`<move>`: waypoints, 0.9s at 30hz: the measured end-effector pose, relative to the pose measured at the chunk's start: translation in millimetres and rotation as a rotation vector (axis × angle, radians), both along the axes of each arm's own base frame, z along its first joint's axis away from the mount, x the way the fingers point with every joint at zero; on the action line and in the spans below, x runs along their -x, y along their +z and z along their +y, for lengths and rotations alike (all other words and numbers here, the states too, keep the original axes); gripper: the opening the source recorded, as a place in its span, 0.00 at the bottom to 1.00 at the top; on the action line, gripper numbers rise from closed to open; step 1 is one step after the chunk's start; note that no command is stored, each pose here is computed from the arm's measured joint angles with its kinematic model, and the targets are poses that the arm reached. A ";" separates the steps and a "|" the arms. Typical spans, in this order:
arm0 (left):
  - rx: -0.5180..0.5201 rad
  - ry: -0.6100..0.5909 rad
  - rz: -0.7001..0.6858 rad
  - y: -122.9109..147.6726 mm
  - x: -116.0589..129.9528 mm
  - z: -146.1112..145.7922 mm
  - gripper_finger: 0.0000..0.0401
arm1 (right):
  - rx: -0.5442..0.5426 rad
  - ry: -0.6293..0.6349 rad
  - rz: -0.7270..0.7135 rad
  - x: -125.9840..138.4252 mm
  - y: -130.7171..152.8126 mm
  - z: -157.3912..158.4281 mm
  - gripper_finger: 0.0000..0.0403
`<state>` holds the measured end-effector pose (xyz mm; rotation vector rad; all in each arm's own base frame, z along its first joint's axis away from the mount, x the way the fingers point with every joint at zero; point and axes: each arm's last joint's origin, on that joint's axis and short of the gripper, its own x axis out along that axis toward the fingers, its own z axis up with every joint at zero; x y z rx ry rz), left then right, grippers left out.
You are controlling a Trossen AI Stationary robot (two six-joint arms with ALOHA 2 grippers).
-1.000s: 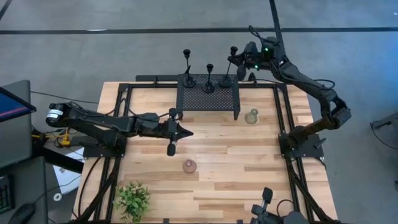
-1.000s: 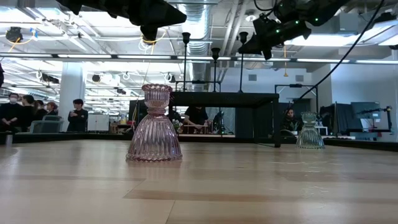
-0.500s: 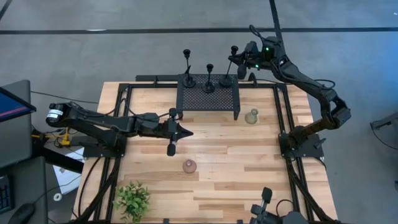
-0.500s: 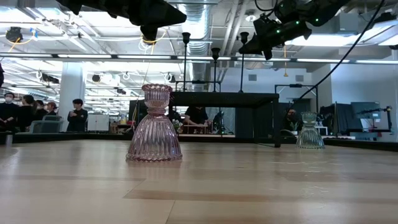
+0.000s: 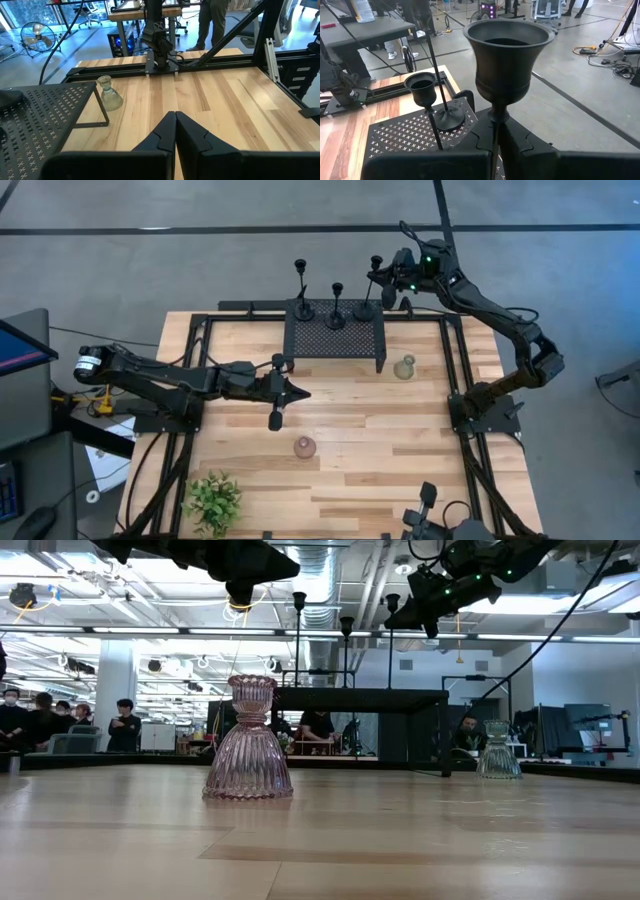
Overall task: Pick & Place candle stick holders
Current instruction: Put the black candle holder on the shelf
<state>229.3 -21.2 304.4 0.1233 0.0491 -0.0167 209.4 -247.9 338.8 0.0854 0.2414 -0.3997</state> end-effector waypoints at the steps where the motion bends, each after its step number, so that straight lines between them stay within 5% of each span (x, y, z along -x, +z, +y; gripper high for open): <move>1: 0.000 0.000 0.000 0.0 0.0 0.0 0.02 | 0.000 0.000 0.000 0.0 0.0 0.0 0.00; 27: 0.000 0.000 0.002 -0.3 0.0 0.0 0.02 | -0.002 0.032 -0.007 -2.3 0.3 2.3 0.10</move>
